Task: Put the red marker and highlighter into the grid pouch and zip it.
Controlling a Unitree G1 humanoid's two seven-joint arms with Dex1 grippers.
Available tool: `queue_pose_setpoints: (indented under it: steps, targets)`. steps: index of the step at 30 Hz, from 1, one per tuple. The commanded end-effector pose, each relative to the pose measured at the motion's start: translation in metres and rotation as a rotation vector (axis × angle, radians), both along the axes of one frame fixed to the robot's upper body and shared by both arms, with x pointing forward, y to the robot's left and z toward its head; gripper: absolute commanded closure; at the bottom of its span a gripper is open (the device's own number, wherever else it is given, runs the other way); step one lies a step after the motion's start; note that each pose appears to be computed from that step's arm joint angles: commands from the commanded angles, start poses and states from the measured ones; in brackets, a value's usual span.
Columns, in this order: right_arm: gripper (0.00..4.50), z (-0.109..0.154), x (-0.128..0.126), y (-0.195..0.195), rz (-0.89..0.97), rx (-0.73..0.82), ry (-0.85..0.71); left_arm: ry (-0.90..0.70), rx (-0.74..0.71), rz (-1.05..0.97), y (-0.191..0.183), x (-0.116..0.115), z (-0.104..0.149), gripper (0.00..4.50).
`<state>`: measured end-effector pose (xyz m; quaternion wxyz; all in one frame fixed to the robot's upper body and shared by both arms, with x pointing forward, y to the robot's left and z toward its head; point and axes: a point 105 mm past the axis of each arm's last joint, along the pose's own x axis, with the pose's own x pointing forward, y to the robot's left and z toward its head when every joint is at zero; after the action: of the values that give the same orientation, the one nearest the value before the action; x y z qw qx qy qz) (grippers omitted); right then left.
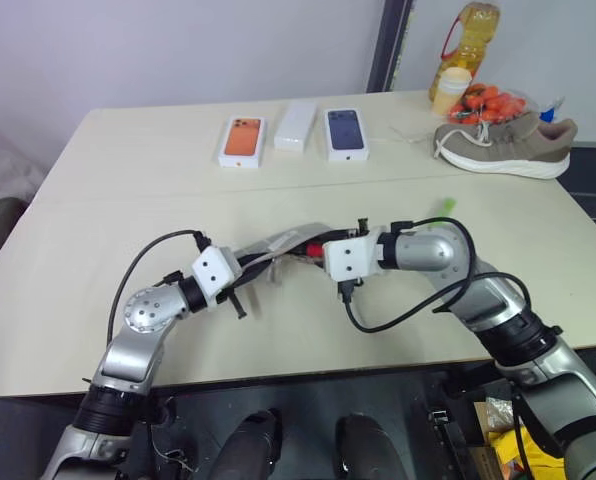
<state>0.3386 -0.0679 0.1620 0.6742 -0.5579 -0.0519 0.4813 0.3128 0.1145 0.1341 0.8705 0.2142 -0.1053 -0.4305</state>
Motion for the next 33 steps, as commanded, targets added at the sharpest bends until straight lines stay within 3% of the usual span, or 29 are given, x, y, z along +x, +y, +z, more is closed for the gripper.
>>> queue_pose_setpoints:
  steps: [1,7,12,14,16,24,27,32,33]
  targets:
    - [0.20,0.027,0.007,-0.016,-0.091,0.103,-0.051,-0.038,-0.034,0.033,0.003,0.001,0.010,4.50]
    - [0.20,0.043,0.015,-0.064,-0.336,0.414,0.082,-0.027,-0.077,0.142,0.007,0.011,0.003,4.50]
    - [0.09,0.028,0.041,-0.126,-0.760,0.740,0.243,-0.025,-0.137,0.233,0.006,0.024,0.001,4.50]
    - [0.09,0.007,0.054,-0.168,-1.067,0.869,0.223,-0.014,-0.168,0.244,-0.001,0.028,-0.001,4.50]
    - [0.09,-0.008,0.059,-0.187,-1.231,0.942,0.205,-0.008,-0.177,0.239,-0.007,0.030,-0.002,4.50]
    - [0.09,-0.040,0.073,-0.205,-1.446,1.144,0.288,-0.006,-0.183,0.224,-0.011,0.029,-0.002,4.50]
    - [0.93,-0.043,0.077,-0.200,-1.425,1.176,0.309,-0.007,-0.186,0.229,-0.009,0.029,-0.001,4.50]
    - [3.61,-0.043,0.080,-0.191,-1.380,1.147,0.310,-0.007,-0.193,0.244,-0.006,0.027,-0.001,4.50]
    - [3.68,-0.043,0.080,-0.190,-1.373,1.137,0.304,-0.006,-0.194,0.246,-0.006,0.027,-0.002,4.50]
